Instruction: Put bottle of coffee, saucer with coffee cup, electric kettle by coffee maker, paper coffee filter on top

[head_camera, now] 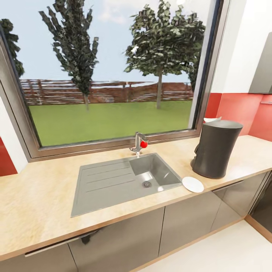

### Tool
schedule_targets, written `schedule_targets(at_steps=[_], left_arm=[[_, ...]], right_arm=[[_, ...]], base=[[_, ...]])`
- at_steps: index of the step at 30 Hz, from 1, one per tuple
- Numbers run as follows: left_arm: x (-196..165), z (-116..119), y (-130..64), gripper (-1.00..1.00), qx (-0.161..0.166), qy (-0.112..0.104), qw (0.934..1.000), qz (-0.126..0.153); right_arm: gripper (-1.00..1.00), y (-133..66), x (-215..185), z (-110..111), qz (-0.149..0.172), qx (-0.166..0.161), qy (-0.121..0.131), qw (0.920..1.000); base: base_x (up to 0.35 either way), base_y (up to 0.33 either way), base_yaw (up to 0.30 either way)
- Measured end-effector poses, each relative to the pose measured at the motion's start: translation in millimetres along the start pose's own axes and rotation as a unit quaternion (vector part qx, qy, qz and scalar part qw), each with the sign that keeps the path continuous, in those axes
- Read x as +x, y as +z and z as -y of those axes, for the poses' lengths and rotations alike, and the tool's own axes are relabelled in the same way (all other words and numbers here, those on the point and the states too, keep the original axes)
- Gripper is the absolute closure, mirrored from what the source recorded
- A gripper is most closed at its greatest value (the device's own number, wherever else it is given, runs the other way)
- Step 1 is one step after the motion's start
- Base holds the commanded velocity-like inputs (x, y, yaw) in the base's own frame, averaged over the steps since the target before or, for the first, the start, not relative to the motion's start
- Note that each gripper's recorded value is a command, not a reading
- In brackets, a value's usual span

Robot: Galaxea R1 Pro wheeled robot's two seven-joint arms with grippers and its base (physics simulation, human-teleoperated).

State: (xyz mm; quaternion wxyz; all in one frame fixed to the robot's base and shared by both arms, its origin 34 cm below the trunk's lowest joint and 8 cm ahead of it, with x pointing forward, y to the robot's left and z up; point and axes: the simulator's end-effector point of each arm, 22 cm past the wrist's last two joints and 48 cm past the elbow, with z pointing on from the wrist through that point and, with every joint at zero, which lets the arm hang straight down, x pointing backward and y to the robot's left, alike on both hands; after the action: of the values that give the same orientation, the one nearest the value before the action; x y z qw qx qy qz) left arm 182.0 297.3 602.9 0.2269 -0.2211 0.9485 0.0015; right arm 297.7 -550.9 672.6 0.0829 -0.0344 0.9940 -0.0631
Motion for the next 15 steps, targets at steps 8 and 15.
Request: schedule_targets(at_steps=[8, 15], left_arm=[[0, 1, -0.4, -1.00, -0.002, -0.005, 1.0000, 0.003], [0, 0, -0.4, -1.00, -0.006, -0.012, 0.9999, 0.004]], right_arm=[[-1.00, 39.1, -15, -226, 0.040, -0.121, -0.041, 0.9910], [-1.00, 36.3, 7, -234, 0.081, -0.130, -0.071, 0.9857]], base=[[0.000, 0.000, 0.000], [0.000, 0.000, 0.000]])
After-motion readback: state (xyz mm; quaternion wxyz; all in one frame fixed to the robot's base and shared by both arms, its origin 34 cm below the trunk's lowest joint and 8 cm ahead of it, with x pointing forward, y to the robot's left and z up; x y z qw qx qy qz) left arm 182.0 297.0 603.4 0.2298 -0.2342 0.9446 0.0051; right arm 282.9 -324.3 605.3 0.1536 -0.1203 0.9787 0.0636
